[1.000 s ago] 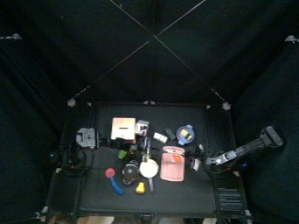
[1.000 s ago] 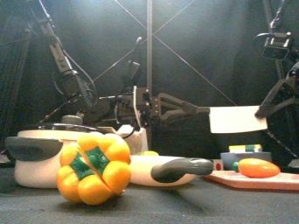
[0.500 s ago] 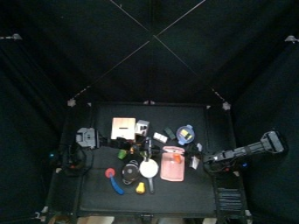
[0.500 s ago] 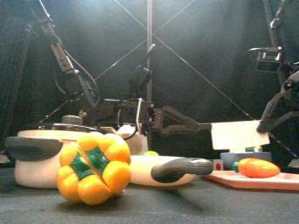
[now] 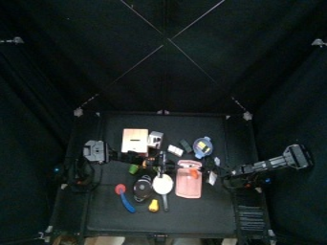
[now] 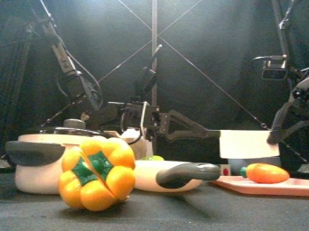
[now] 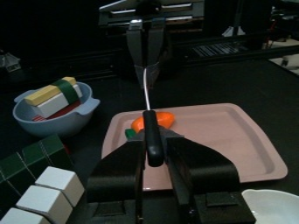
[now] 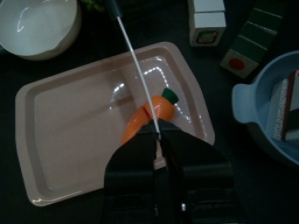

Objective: Cut carrot

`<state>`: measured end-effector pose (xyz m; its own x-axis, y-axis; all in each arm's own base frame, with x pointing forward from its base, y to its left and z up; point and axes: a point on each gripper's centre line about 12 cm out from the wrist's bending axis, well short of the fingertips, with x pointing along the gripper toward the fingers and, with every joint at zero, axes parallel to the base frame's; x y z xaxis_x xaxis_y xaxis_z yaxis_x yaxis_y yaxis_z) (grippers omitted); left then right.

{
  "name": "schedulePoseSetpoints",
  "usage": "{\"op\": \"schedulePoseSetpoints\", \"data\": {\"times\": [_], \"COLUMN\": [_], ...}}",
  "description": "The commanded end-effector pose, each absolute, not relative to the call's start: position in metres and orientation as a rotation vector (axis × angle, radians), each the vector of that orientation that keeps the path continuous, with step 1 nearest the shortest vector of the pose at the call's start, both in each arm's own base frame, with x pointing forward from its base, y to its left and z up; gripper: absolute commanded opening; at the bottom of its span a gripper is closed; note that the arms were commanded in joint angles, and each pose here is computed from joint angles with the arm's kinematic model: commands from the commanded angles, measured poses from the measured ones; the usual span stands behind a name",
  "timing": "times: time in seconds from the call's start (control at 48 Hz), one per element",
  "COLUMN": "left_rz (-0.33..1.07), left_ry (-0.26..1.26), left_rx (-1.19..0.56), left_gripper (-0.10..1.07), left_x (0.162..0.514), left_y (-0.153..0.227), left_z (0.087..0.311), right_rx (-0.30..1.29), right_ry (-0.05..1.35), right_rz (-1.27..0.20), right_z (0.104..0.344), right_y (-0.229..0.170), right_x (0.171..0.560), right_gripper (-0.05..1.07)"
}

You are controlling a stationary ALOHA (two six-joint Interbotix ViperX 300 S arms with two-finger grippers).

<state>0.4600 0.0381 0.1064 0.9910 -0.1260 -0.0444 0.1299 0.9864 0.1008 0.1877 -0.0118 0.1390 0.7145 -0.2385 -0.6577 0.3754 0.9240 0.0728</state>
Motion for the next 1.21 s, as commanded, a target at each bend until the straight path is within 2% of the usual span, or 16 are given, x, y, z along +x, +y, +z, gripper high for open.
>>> {"op": "schedulePoseSetpoints", "data": {"times": [0.0,1.188], "left_rz": [-0.149,-0.116], "left_ry": [-0.004,0.057], "left_rx": [0.108,0.089], "left_gripper": [0.56,0.56], "left_x": [0.463,0.464], "left_y": [0.028,0.030], "left_z": [0.122,0.114], "right_rx": [0.238,0.290], "right_ry": [0.696,0.749], "right_rz": [-0.361,-0.396], "right_z": [0.141,0.129], "right_y": [-0.013,-0.018], "right_x": [0.190,0.191], "right_gripper": [0.29,0.29]}}
